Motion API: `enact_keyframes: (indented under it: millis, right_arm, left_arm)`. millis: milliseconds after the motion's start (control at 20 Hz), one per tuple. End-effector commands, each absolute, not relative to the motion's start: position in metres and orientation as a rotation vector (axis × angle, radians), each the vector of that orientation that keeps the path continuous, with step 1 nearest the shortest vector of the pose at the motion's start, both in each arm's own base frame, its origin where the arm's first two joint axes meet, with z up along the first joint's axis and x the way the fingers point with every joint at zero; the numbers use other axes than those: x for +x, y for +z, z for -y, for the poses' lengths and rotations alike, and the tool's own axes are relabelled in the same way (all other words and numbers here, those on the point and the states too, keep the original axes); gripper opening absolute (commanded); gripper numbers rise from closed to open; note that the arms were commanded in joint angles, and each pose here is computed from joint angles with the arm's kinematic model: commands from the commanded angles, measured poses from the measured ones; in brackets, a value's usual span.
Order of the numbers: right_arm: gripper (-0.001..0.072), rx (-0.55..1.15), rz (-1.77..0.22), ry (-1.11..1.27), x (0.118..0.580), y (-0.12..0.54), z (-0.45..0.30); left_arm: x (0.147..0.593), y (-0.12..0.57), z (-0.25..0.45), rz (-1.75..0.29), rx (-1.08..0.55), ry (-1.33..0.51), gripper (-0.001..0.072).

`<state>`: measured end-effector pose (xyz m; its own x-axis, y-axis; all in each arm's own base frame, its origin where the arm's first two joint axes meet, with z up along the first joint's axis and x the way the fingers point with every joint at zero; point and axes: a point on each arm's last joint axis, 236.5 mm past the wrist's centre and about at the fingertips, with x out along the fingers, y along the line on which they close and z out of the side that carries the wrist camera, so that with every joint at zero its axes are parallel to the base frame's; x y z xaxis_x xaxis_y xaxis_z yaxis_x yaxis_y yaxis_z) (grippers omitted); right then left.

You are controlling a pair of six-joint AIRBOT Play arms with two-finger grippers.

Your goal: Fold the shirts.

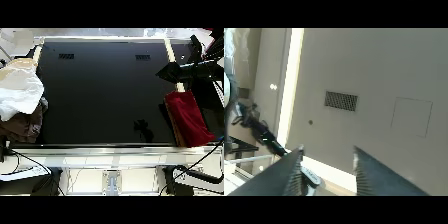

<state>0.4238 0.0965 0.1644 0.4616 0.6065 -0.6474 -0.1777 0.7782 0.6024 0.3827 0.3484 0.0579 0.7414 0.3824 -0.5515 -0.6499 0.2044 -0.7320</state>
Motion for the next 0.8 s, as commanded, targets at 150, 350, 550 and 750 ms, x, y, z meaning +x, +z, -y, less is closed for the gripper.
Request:
enact_keyframes:
  millis: [150, 350, 550, 750]
  right_arm:
    - [0.0321, 0.470, -0.877, 0.469, 0.443, 0.184, -0.087]
    - [0.0322, 0.334, -0.725, 0.450, 0.450, 0.254, -0.072]
    - [0.0322, 0.134, -0.565, 0.316, 0.438, 0.336, -0.029]
    - [0.0322, 0.068, -0.535, 0.220, 0.421, 0.358, -0.001]
  left_arm:
    - [0.427, 0.179, -0.144, -0.449, -0.864, 0.029, 0.0010]
    - [0.403, 0.212, 0.063, -0.626, -0.657, -0.481, 0.0011]
    - [0.365, 0.190, 0.224, -0.775, -0.507, -0.804, 0.0011]
    - [0.342, 0.111, 0.347, -0.946, -0.470, -0.909, 0.0011]
